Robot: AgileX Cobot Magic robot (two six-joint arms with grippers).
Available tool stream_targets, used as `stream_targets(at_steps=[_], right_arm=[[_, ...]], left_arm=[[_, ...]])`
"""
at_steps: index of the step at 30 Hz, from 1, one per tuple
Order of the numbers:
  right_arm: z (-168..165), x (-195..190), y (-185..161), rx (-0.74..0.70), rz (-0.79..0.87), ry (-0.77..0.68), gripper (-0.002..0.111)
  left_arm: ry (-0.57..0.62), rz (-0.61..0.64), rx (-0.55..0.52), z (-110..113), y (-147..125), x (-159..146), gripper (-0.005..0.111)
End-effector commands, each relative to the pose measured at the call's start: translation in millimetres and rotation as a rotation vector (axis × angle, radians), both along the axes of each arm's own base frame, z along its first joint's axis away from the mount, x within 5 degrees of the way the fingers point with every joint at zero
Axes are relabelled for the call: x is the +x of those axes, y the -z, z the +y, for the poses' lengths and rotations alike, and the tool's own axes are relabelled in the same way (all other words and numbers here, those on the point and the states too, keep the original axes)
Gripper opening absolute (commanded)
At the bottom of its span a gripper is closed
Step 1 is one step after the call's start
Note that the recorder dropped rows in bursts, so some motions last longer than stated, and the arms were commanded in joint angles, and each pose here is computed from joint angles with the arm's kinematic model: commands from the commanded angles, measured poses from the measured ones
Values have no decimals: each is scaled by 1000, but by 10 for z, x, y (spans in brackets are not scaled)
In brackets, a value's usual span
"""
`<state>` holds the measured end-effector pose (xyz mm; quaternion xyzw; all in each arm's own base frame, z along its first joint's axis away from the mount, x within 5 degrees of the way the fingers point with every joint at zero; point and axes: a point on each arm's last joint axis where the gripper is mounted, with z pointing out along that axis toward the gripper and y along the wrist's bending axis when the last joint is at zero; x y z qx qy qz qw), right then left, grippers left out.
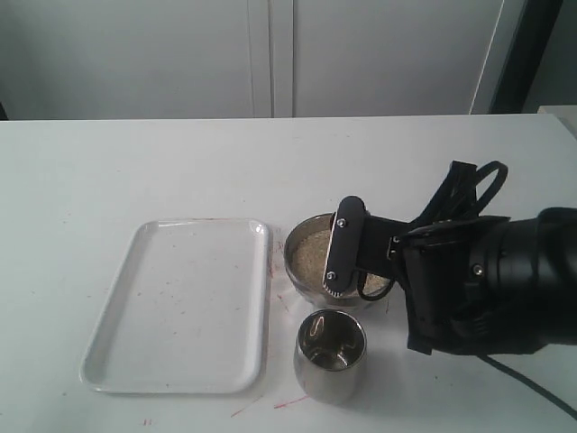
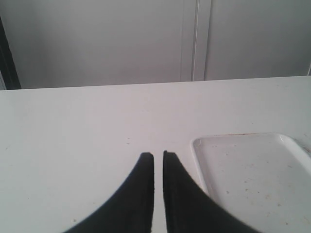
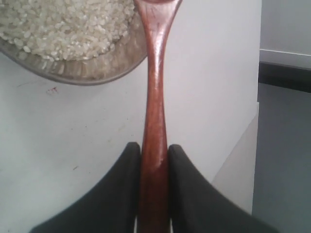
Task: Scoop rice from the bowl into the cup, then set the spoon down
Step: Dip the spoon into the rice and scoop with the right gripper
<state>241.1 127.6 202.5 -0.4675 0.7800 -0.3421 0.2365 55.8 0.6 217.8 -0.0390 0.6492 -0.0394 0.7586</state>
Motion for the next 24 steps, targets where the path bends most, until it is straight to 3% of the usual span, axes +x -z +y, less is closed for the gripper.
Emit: stream_targets(at_steps=[1,24], right_arm=[[28,89,42,-2,-4,11,0],[109,205,124,-18,-9,25,0]], left_arm=[[6,-12,-5,-3,-25,-5,14],[6,-12,-5,-3,-25,-5,14]])
